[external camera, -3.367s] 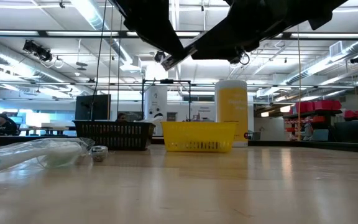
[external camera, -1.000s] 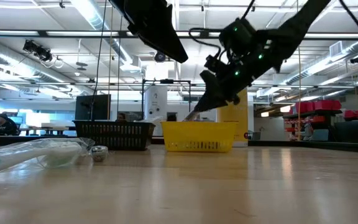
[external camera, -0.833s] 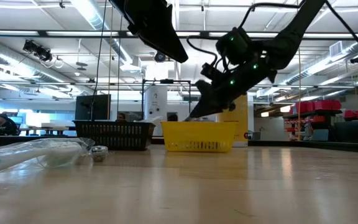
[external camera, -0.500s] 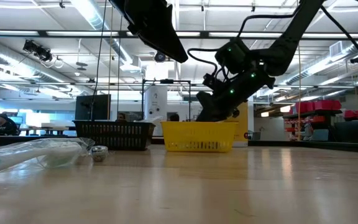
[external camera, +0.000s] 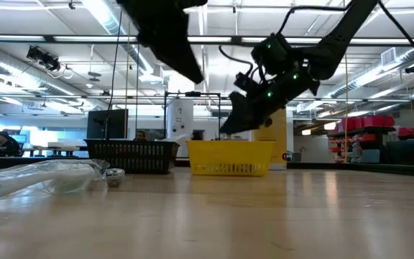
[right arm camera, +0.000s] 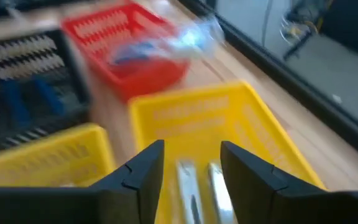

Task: Pick & Place Travel size toiletries
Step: Put the green toothbrush into the red bin

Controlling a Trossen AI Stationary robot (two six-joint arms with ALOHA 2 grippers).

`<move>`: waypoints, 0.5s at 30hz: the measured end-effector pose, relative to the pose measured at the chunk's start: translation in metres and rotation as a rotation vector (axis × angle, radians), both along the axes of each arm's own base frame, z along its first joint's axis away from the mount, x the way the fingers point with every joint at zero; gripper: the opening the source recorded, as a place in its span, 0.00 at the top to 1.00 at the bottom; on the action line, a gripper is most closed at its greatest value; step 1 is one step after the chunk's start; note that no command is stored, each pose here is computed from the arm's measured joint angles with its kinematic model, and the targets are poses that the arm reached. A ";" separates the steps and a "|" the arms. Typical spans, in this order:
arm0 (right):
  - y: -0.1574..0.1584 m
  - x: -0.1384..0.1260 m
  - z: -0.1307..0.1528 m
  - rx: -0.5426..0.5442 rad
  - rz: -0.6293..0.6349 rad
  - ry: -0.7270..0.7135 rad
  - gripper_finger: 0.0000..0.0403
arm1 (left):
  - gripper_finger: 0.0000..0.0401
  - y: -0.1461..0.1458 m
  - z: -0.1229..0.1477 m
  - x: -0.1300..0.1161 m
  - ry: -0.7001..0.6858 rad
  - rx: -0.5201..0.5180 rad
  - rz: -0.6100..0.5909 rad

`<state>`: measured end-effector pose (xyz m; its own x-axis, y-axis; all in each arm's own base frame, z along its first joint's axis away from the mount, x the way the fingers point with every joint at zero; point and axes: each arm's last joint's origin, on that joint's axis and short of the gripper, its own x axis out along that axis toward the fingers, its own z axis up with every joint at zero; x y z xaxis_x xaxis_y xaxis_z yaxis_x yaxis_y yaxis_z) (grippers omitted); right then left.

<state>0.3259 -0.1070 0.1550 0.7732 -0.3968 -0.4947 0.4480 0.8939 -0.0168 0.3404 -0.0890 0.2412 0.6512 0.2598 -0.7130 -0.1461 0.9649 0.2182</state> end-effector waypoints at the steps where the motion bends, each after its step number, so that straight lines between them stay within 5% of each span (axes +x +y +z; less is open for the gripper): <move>1: 0.003 0.000 0.005 -0.010 0.014 -0.012 0.58 | 0.60 -0.001 -0.002 -0.002 0.032 -0.015 -0.028; 7: 0.032 -0.001 0.034 -0.018 0.091 -0.079 0.56 | 0.60 -0.009 -0.009 -0.013 0.155 -0.178 -0.041; 15: 0.072 0.001 0.043 -0.012 0.209 -0.089 0.59 | 0.60 -0.029 -0.017 -0.023 0.126 -0.498 0.291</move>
<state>0.3268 -0.0350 0.1985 0.8797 -0.2285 -0.4169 0.2528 0.9675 0.0032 0.3170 -0.1178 0.2240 0.5054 0.0296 -0.8624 -0.4227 0.8798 -0.2175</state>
